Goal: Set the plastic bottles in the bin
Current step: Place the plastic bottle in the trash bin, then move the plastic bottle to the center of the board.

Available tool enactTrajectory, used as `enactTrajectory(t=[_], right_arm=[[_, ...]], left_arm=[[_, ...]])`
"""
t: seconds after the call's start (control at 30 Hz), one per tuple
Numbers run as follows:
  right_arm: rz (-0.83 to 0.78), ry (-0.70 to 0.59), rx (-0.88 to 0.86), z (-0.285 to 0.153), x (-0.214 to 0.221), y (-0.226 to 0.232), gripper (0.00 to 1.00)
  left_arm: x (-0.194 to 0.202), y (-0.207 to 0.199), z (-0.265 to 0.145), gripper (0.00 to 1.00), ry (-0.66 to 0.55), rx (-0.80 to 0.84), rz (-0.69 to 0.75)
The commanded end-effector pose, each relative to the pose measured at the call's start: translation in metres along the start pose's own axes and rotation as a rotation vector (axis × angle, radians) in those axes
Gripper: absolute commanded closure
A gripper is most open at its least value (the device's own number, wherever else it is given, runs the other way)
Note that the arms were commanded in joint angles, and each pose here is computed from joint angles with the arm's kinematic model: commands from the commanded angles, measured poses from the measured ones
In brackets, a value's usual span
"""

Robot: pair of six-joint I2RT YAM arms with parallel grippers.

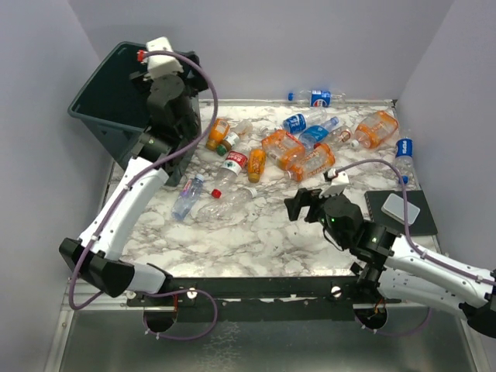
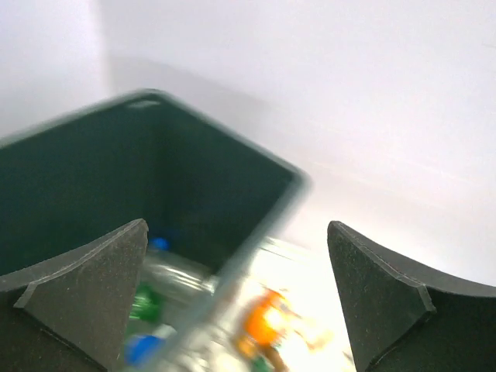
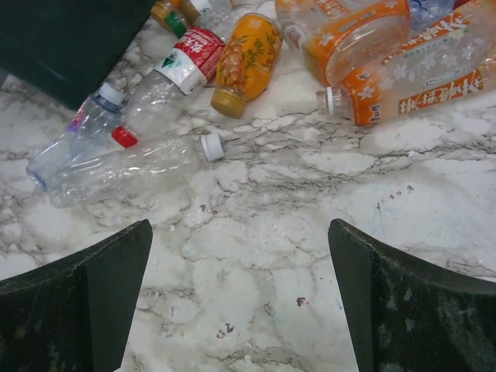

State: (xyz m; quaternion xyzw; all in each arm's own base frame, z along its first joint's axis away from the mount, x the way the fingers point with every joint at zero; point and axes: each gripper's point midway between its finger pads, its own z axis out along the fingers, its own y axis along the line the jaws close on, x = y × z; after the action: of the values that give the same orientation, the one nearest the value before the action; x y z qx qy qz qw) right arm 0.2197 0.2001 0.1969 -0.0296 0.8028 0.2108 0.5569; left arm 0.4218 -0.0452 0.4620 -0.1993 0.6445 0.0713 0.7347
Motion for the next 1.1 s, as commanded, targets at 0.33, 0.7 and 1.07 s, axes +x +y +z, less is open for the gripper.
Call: enactTrajectory(t=[0.33,0.7,1.07], right_arm=[[0.39,0.065,0.194,0.047,-0.009,-0.091,0.0],[0.598,0.014,0.3,0.103,-0.021,-0.142,0.0],[0.679,0.084,0.315,0.164,-0.009,-0.148,0.01]], left_arm=[[0.123,-0.133,-0.177,0.01,0.353,0.88,0.114],[0.221,-0.087,-0.213,0.01,0.496,0.899,0.104],[0.226,-0.082,-0.215,0.01,0.492,0.876,0.047]])
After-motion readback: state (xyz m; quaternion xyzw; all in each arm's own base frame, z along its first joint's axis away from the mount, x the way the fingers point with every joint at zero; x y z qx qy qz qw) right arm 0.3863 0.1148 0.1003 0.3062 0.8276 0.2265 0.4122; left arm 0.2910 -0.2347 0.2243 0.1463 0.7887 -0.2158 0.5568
